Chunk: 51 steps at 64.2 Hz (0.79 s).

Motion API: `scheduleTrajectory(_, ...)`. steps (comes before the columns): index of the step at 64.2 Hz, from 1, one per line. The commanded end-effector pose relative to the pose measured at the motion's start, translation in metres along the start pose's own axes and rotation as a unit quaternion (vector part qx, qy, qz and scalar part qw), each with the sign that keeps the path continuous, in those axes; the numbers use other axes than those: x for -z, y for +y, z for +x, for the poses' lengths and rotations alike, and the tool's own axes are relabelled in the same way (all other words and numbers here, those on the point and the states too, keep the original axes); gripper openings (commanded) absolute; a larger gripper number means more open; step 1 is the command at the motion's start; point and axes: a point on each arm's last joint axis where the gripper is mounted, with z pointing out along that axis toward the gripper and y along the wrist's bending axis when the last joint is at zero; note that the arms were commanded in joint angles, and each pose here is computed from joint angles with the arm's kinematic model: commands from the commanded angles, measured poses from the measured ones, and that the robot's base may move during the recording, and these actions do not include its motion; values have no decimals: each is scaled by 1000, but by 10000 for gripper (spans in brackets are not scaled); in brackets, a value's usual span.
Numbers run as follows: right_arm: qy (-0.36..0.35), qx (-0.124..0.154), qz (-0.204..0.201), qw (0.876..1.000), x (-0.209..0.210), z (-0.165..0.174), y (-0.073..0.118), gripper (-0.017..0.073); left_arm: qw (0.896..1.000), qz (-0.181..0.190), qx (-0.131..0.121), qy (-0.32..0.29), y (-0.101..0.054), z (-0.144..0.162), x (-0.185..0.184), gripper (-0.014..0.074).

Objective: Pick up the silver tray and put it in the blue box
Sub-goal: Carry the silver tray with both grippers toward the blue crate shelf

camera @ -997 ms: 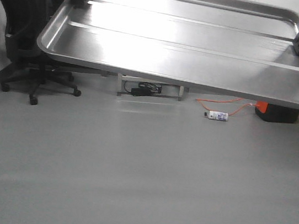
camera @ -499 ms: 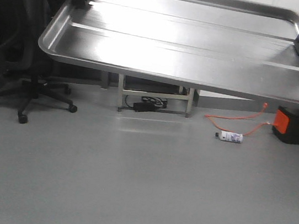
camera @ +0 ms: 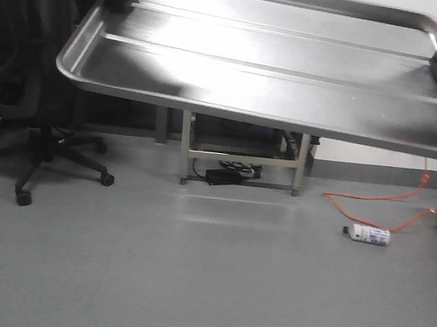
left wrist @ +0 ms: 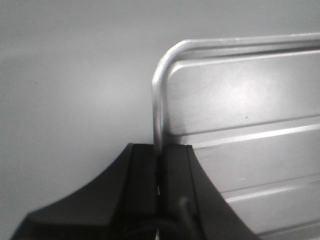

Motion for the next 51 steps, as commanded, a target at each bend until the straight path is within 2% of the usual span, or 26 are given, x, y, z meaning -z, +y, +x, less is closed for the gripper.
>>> scheduleTrajectory(1,-50,18,17,998,18,-9,-6,59,999,-40,-9,4,12,3,18,-105)
scheduleTrajectory(51,-51,18,17,998,18,-9,-6,59,999,-43,-8,3,13,2,18,-105)
